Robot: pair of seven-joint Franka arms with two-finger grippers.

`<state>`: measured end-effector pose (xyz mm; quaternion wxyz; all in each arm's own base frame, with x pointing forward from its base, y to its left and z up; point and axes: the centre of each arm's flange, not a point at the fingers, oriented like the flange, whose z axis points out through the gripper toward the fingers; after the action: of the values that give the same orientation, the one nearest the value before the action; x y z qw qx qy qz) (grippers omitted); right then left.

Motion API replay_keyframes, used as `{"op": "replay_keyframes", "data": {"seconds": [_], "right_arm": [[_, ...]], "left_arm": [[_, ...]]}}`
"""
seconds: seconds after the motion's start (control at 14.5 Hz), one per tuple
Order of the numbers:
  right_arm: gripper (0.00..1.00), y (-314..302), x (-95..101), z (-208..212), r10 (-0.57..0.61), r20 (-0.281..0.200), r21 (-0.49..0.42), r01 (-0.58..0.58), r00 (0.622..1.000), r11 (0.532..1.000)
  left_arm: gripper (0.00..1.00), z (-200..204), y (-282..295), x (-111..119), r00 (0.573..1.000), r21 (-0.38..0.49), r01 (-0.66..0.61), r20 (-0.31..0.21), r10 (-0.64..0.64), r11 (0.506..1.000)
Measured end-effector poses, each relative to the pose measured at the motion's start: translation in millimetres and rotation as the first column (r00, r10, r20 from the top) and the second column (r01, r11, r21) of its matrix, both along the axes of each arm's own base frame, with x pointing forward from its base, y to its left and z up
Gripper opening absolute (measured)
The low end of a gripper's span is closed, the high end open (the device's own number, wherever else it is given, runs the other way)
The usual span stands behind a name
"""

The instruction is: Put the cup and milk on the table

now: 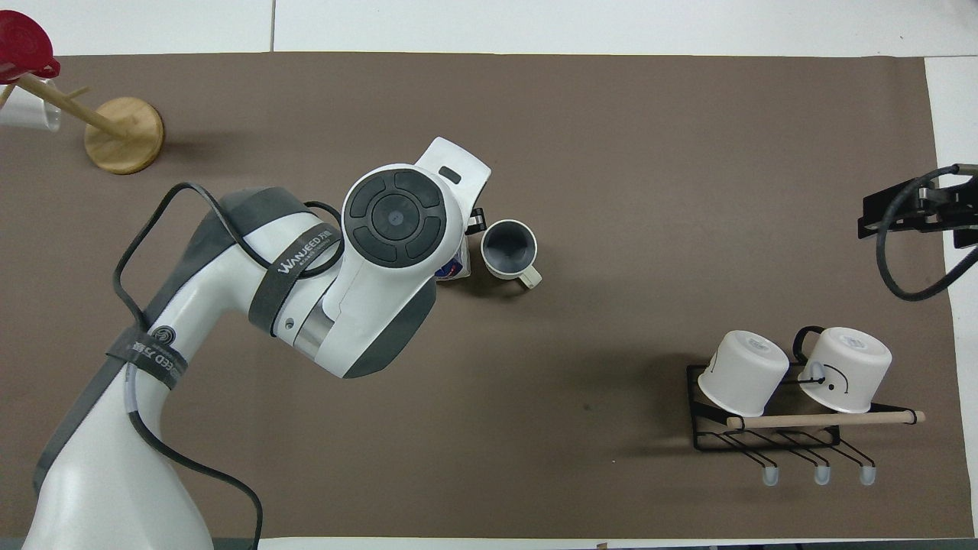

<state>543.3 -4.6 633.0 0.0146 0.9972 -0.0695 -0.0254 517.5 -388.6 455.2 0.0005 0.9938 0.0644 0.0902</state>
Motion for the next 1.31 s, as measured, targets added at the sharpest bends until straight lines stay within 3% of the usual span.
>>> {"op": "replay_keyframes", "data": {"seconds": [0.34, 0.41, 0.83, 1.03, 1.31], "right_arm": [[1.0, 0, 0.0, 0, 0.0, 0.0, 0.0, 0.0, 1.0, 1.0], [1.0, 0, 0.0, 0, 0.0, 0.0, 0.0, 0.0, 1.0, 1.0], [1.0, 0, 0.0, 0, 0.001, 0.0, 0.0, -0.001, 1.0, 1.0], [1.0, 0, 0.0, 0, 0.001, 0.0, 0.0, -0.001, 1.0, 1.0], [1.0, 1, 0.0, 0, 0.002, 0.0, 0.0, -0.002, 1.0, 1.0]], "left_arm": [[0.93, -1, -3, -3, 1.0, 0.001, 0.004, -0.002, -0.004, 1.0], [1.0, 0, -3, -3, 1.0, 0.0, 0.004, -0.001, -0.004, 1.0], [1.0, 57, 15, -7, 0.999, -0.017, -0.014, 0.034, 0.015, 1.0], [1.0, 90, 74, 4, 1.0, 0.013, 0.0, 0.014, 0.0, 1.0], [1.0, 93, 177, 33, 0.998, 0.022, 0.062, -0.032, -0.062, 0.998]]}}
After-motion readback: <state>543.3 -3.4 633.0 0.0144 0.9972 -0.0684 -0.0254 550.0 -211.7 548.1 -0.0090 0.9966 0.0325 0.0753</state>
